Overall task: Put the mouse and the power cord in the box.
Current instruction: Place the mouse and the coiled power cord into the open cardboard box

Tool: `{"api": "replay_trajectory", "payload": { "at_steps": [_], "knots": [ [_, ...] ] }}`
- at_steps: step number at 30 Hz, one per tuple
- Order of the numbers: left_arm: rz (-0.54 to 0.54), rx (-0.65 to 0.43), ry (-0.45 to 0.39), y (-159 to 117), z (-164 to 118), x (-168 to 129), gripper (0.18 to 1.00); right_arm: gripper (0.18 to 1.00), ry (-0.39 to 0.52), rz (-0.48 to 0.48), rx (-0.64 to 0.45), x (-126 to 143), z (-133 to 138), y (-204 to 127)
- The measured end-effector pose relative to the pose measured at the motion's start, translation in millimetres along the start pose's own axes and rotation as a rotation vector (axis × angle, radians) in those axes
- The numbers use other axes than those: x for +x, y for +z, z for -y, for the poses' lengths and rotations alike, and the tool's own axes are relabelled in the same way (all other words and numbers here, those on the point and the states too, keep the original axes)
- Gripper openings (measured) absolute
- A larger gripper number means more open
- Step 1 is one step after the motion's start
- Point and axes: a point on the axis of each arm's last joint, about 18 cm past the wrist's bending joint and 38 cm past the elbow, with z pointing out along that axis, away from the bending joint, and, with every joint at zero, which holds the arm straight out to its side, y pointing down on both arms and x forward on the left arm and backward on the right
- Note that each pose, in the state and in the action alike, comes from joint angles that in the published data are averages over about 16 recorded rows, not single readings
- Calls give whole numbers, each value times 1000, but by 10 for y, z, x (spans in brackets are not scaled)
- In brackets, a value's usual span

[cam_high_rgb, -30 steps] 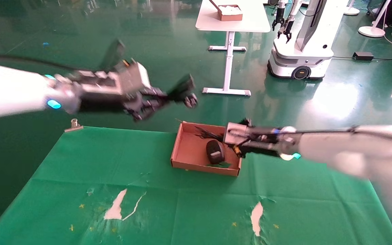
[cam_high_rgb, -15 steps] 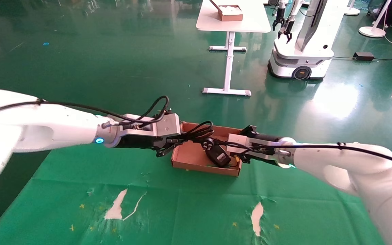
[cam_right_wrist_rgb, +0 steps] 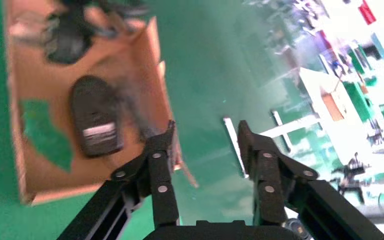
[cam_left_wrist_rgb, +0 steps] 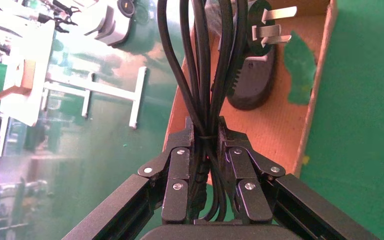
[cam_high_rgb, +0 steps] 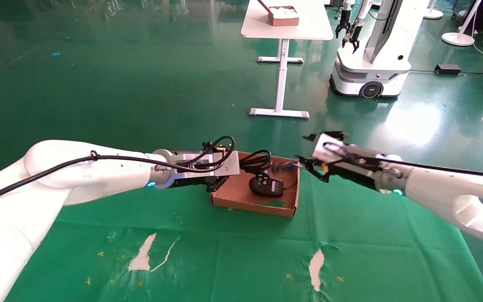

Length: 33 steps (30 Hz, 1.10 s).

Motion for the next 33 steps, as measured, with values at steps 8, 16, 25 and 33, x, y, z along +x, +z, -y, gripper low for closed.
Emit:
{"api": "replay_trajectory", "payload": {
  "at_steps": [8, 16, 25, 33],
  "knots": [
    [-9, -4, 0, 47, 129, 13, 262, 597, 46, -112, -11, 321, -95, -146],
    [-70, 39, -42, 133, 335, 213, 262, 769, -93, -201, 69, 1048, 30, -671],
    [-104, 36, -106, 181, 485, 293, 262, 919, -262, -143, 223, 1410, 228, -1445],
    [-53, 2, -119, 167, 562, 109, 264, 983, -297, -61, 282, 1338, 272, -1686]
  ]
}}
